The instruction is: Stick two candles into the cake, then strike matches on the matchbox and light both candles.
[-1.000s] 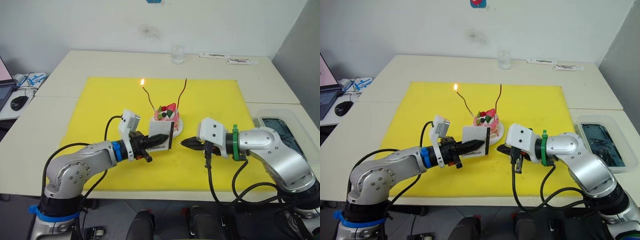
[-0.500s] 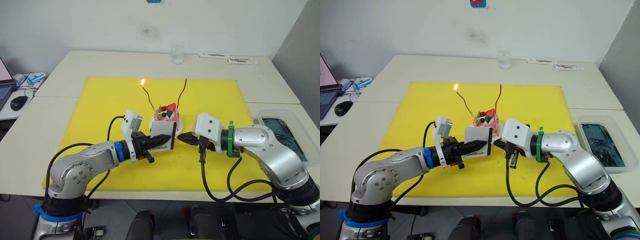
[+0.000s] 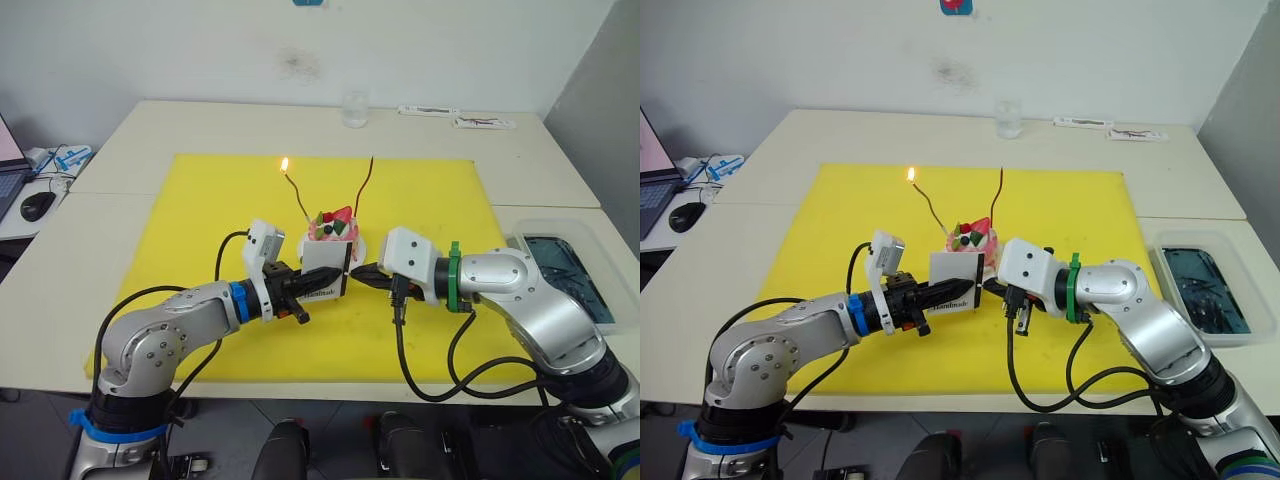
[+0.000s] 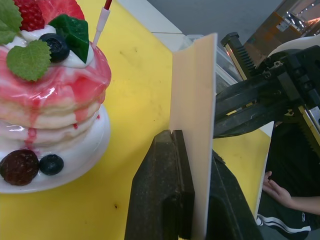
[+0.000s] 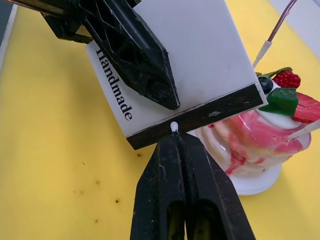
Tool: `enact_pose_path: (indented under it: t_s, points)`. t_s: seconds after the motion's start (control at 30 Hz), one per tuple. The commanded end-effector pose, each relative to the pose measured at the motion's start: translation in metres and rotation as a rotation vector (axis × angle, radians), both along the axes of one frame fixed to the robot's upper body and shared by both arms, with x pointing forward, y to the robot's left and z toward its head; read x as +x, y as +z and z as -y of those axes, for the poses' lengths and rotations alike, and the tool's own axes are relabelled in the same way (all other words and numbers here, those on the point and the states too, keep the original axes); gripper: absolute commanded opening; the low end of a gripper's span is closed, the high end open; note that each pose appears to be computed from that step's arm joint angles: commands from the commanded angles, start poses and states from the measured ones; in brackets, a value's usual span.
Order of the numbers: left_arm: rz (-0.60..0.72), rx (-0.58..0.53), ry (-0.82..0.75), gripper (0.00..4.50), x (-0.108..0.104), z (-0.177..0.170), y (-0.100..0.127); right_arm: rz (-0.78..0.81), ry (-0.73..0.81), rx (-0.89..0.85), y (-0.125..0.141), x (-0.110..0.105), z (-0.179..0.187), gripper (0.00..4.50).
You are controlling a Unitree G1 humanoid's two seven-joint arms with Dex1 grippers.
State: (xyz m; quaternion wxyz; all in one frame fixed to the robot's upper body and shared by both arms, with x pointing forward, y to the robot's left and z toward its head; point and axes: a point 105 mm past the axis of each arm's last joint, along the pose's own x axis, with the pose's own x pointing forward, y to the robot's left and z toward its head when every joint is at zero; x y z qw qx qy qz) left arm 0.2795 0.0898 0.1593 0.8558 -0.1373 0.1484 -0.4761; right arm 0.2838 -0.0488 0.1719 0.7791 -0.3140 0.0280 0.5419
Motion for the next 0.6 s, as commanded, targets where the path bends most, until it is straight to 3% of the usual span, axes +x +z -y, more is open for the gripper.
enact_pose_path:
  t_s: [0.03, 0.23, 0.4, 0.5, 0.6]
  points:
    - [0.033, -0.060, -0.069, 0.00, -0.008, 0.011, 0.016, 0.052, -0.006, -0.007, 0.007, 0.004, 0.000, 0.03]
    - [0.004, -0.173, -0.055, 0.00, -0.003, 0.012, 0.031, 0.021, 0.063, -0.066, -0.010, -0.005, -0.005, 0.03]
    - [0.010, -0.326, -0.048, 0.00, 0.004, -0.002, 0.071, -0.074, 0.153, -0.151, -0.037, -0.035, 0.002, 0.03]
    - [0.012, -0.262, -0.055, 0.00, -0.002, -0.014, 0.072, -0.060, 0.116, -0.119, -0.022, -0.030, 0.008, 0.03]
    - [-0.008, -0.178, -0.066, 0.00, -0.009, -0.020, 0.060, -0.048, 0.077, -0.074, -0.006, -0.023, 0.011, 0.03]
